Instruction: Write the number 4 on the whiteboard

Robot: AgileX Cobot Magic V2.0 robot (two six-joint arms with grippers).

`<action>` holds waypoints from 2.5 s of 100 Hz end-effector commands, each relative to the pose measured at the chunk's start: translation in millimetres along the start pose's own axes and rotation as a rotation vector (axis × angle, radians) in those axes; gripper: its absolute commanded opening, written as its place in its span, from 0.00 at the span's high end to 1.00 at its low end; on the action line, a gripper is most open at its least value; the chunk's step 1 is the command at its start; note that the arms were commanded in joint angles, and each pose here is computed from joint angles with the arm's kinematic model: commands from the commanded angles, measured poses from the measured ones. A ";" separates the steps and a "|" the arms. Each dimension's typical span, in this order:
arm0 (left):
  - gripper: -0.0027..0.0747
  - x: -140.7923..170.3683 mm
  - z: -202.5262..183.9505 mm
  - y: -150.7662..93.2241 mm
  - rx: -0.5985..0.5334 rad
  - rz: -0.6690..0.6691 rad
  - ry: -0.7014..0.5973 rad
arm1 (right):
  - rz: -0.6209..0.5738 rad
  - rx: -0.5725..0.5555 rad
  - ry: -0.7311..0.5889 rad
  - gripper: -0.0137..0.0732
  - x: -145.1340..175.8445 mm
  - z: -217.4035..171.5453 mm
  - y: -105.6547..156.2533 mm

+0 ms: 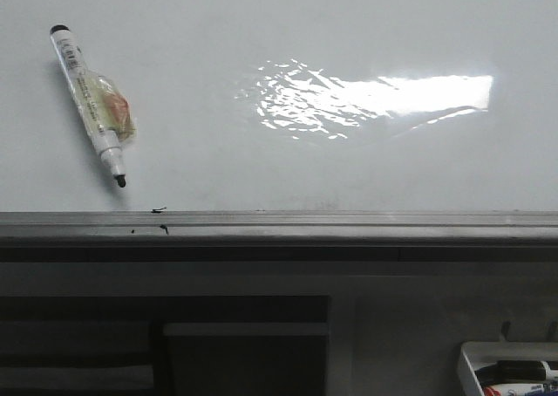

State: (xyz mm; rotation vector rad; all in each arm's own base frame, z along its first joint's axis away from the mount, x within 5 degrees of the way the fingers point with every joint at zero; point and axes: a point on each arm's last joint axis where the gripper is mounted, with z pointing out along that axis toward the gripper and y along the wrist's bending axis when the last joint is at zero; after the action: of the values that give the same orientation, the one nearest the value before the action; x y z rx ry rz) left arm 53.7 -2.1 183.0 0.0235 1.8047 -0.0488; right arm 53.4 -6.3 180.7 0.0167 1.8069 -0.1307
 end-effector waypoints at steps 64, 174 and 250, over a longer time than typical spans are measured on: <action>0.99 -11.8 -1.7 -0.9 0.012 -0.008 -0.193 | -0.006 0.005 -0.248 0.91 -15.3 -1.5 0.3; 0.39 -106.0 17.3 -4.9 0.049 -0.103 -0.349 | 0.159 -0.034 -0.044 0.91 -56.1 25.9 -0.5; 0.43 -90.7 81.9 -118.1 0.608 -0.273 -0.005 | 0.165 -0.033 -0.068 0.91 -58.3 25.8 -0.8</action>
State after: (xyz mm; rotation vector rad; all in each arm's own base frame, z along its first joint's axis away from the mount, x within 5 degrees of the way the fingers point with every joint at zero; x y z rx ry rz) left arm 141.7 -113.6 241.1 0.2709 1.8176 -0.7208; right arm 87.8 -5.6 212.8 0.1439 1.8336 0.0206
